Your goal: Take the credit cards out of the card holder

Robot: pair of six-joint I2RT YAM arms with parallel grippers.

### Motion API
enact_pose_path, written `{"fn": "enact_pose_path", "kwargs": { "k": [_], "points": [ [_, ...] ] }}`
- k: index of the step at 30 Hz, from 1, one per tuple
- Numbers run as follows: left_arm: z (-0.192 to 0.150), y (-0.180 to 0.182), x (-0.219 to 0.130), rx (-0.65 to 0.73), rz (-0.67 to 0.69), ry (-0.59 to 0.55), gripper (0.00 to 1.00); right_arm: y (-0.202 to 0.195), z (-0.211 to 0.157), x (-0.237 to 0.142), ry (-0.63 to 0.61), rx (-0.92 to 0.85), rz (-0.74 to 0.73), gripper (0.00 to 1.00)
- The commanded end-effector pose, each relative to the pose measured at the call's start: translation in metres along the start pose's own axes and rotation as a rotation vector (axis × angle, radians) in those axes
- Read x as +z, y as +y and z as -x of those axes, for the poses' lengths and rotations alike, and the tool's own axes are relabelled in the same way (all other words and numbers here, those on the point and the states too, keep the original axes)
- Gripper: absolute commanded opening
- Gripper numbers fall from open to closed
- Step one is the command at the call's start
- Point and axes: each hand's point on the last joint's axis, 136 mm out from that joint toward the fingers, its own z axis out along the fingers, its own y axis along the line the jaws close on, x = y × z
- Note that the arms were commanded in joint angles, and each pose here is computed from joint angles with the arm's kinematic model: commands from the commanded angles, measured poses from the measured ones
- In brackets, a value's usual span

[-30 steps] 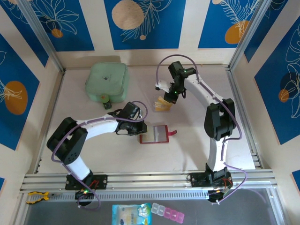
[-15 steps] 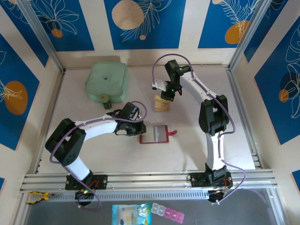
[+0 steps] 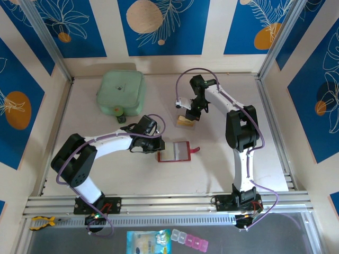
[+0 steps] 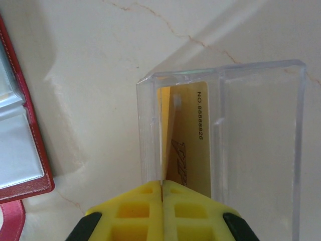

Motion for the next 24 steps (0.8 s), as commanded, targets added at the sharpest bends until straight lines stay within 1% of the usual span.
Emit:
{"fn": "enact_pose_path", "kwargs": {
  "k": [1, 2, 4, 9, 12, 16, 18, 21, 24],
  "points": [
    [-0.005, 0.009, -0.004, 0.003, 0.021, 0.01, 0.14, 0.011, -0.003, 0.002, -0.013, 0.011, 0.054, 0.1],
    [-0.005, 0.009, -0.005, 0.001, 0.021, 0.008, 0.14, 0.01, -0.001, 0.0, -0.019, 0.014, 0.046, 0.14],
    [-0.005, 0.009, -0.006, 0.003, 0.022, 0.006, 0.14, 0.007, 0.002, -0.007, -0.036, 0.014, 0.016, 0.18],
    [-0.004, 0.008, -0.006, 0.006, 0.022, 0.002, 0.14, 0.001, 0.018, -0.03, -0.107, 0.036, -0.071, 0.19],
    [-0.003, 0.007, -0.005, 0.007, 0.02, 0.0, 0.14, -0.008, 0.021, -0.036, -0.117, 0.097, -0.127, 0.17],
    [-0.002, 0.007, -0.005, 0.011, 0.02, -0.002, 0.14, -0.013, 0.017, -0.039, -0.109, 0.245, -0.159, 0.16],
    [-0.001, 0.008, -0.004, 0.01, 0.019, -0.001, 0.14, -0.016, 0.014, -0.044, -0.118, 0.353, -0.184, 0.16],
    [-0.002, 0.007, -0.003, 0.01, 0.014, 0.003, 0.14, -0.015, 0.006, -0.049, -0.134, 0.483, -0.208, 0.21],
    [-0.001, 0.007, -0.001, 0.013, 0.011, 0.003, 0.14, -0.016, -0.01, -0.047, -0.124, 0.597, -0.249, 0.26]
  ]
}}
